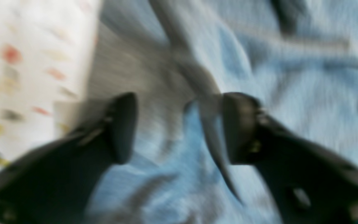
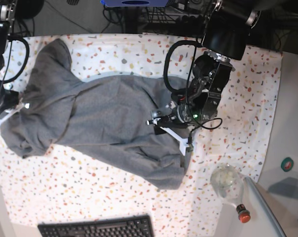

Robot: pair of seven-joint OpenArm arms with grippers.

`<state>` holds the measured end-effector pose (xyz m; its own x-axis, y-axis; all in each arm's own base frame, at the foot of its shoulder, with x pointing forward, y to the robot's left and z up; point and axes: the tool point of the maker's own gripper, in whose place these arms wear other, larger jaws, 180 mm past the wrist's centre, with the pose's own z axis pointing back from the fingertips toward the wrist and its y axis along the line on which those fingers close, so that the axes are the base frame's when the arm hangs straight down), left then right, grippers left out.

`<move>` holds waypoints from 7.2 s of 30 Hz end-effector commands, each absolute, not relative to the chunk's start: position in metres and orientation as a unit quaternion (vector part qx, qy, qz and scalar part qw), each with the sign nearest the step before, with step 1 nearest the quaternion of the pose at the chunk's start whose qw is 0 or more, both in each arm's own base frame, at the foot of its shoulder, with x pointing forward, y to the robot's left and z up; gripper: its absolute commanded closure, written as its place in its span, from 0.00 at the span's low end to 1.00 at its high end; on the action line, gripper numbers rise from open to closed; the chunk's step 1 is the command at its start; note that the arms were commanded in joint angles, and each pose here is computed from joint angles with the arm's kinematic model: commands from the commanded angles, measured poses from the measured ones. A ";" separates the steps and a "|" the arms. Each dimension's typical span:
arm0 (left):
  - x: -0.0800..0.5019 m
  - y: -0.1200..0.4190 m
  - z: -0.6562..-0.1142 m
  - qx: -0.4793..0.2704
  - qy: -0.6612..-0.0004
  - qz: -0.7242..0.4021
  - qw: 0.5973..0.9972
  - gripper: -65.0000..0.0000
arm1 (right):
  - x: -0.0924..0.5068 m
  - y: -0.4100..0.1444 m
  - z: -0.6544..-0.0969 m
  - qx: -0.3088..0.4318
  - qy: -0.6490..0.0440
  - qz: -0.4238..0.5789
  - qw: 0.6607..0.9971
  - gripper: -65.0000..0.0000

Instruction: Layout the t-shirt on the table in an organized manner, then fold the t-shirt properly

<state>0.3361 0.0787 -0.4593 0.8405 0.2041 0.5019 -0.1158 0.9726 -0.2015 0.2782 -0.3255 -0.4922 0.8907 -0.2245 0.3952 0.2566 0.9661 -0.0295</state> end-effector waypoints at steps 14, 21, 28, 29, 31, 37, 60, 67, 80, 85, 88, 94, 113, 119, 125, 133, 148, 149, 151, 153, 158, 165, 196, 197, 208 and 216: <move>0.267 0.167 -0.410 -0.056 -0.345 0.193 0.917 0.22 | 0.293 -0.333 -0.478 -0.047 -0.224 -0.121 0.966 1.00; 0.261 0.148 -0.420 -0.073 -0.328 0.198 0.921 0.22 | 0.300 -0.327 -0.471 -0.045 -0.238 -0.112 0.964 1.00; 0.231 0.163 -0.453 -0.132 -0.289 0.277 0.907 0.22 | 0.297 -0.323 -0.454 -0.054 -0.266 -0.089 0.958 1.00; 0.227 0.160 -0.461 -0.139 -0.276 0.283 0.908 0.22 | 0.298 -0.322 -0.452 -0.054 -0.270 -0.087 0.957 1.00; 0.232 0.159 -0.468 -0.147 -0.275 0.290 0.905 0.22 | 0.299 -0.322 -0.450 -0.054 -0.273 -0.085 0.957 1.00; 0.240 0.155 -0.478 -0.146 -0.285 0.303 0.898 0.23 | 0.286 -0.313 -0.440 -0.054 -0.289 -0.072 0.953 1.00; 0.247 0.147 -0.467 -0.152 -0.300 0.283 0.898 1.00 | 0.215 -0.284 -0.495 0.088 -0.237 -0.156 0.955 0.39; 0.250 0.156 -0.463 -0.145 -0.307 0.276 0.899 1.00 | 0.209 -0.237 -0.502 0.125 -0.221 -0.086 0.964 0.58; 0.272 0.168 -0.407 -0.112 -0.386 0.217 0.890 1.00 | 0.186 -0.317 -0.433 0.020 -0.262 -0.162 0.951 1.00; 0.329 0.126 -0.361 -0.104 -0.428 0.127 0.889 1.00 | 0.246 -0.339 -0.376 -0.015 -0.331 -0.141 0.933 1.00; 0.379 0.098 -0.316 -0.121 -0.467 0.096 0.870 1.00 | 0.301 -0.355 -0.327 -0.029 -0.384 -0.140 0.912 1.00; 0.494 0.066 -0.201 -0.123 -0.558 0.048 0.819 1.00 | 0.415 -0.370 -0.204 -0.041 -0.490 -0.078 0.868 1.00; 0.495 0.047 -0.111 -0.258 -0.608 0.115 0.742 1.00 | 0.364 -0.390 -0.078 -0.198 -0.577 -0.033 0.791 1.00; 0.408 0.047 -0.278 -0.219 -0.475 0.127 0.843 1.00 | 0.317 -0.365 -0.273 -0.085 -0.459 -0.093 0.880 1.00; 0.328 0.072 -0.408 -0.162 -0.342 0.169 0.910 1.00 | 0.263 -0.352 -0.403 -0.010 -0.354 -0.157 0.922 1.00; 0.279 0.089 -0.468 -0.106 -0.308 0.136 0.936 1.00 | 0.225 -0.350 -0.441 -0.003 -0.309 -0.169 0.936 1.00; 0.254 0.114 -0.476 -0.085 -0.296 0.141 0.941 0.25 | 0.204 -0.348 -0.451 0.000 -0.246 -0.171 0.954 0.68; 0.253 0.119 -0.473 -0.081 -0.300 0.138 0.940 0.19 | 0.204 -0.348 -0.450 0.000 -0.247 -0.171 0.954 0.59; 0.252 0.126 -0.464 -0.078 -0.312 0.140 0.936 0.14 | 0.199 -0.351 -0.445 -0.010 -0.252 -0.168 0.953 0.43; 0.249 0.143 -0.453 -0.070 -0.327 0.164 0.928 0.14 | 0.199 -0.353 -0.432 -0.023 -0.275 -0.165 0.947 0.38; 0.230 0.189 -0.436 -0.036 -0.349 0.211 0.912 0.14 | 0.193 -0.344 -0.404 -0.048 -0.313 -0.148 0.937 0.39; 0.230 0.234 -0.457 -0.055 -0.338 0.324 0.882 0.14 | 0.193 -0.332 -0.401 -0.044 -0.336 -0.144 0.930 0.39; 0.272 0.181 -0.477 -0.125 -0.315 0.255 0.906 1.00 | 0.131 -0.292 -0.428 -0.024 -0.235 -0.094 0.967 0.44; 0.272 0.181 -0.477 -0.125 -0.315 0.255 0.906 1.00 | 0.133 -0.278 -0.426 -0.015 -0.237 -0.074 0.969 0.50; 0.275 0.181 -0.475 -0.125 -0.318 0.256 0.904 1.00 | 0.151 -0.222 -0.483 0.072 -0.180 -0.050 0.980 1.00; 0.273 0.181 -0.477 -0.125 -0.316 0.256 0.905 1.00 | 0.135 -0.167 -0.486 0.111 -0.146 0.022 0.983 1.00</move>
